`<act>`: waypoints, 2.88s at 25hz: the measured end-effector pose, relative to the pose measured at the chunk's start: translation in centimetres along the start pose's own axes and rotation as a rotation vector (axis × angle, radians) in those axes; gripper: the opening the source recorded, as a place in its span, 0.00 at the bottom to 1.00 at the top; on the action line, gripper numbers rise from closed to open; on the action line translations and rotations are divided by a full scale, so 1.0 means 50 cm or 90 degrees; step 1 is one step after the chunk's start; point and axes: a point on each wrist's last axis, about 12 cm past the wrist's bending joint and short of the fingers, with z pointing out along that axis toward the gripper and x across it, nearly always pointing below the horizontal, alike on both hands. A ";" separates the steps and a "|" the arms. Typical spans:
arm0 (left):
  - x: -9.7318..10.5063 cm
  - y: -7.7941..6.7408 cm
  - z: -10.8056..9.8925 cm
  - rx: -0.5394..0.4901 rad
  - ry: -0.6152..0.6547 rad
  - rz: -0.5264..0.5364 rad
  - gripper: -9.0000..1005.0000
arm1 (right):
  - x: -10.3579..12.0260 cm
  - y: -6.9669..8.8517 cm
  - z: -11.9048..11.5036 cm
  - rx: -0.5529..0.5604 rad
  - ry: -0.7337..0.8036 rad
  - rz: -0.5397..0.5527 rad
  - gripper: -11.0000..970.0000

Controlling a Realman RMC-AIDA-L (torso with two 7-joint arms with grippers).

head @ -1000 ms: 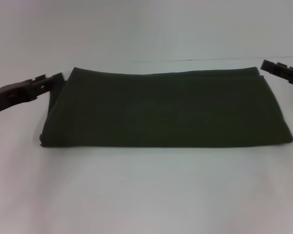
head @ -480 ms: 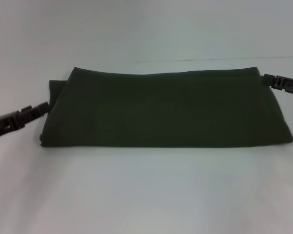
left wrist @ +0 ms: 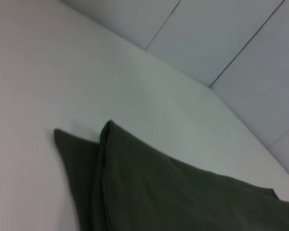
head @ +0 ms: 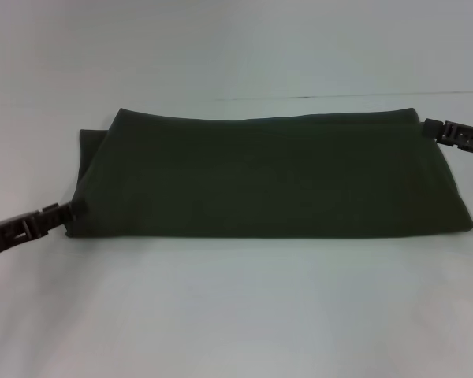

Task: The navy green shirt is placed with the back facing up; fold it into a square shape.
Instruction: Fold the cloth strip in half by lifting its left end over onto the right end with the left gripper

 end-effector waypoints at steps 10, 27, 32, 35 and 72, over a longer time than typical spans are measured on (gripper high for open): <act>0.007 0.013 0.008 -0.035 0.004 -0.014 0.69 | 0.005 -0.005 -0.005 0.007 -0.004 0.006 0.73; 0.006 0.023 0.034 -0.073 0.017 0.006 0.69 | 0.008 -0.008 -0.001 0.019 0.000 0.013 0.73; 0.004 0.025 0.047 -0.090 0.022 0.022 0.69 | 0.011 -0.008 0.001 0.018 0.001 0.014 0.72; 0.004 0.022 0.058 -0.094 0.031 0.034 0.69 | 0.014 -0.008 0.001 0.018 0.001 0.016 0.72; -0.003 0.020 0.069 -0.106 0.055 0.070 0.05 | 0.020 -0.023 -0.008 0.052 0.010 0.027 0.72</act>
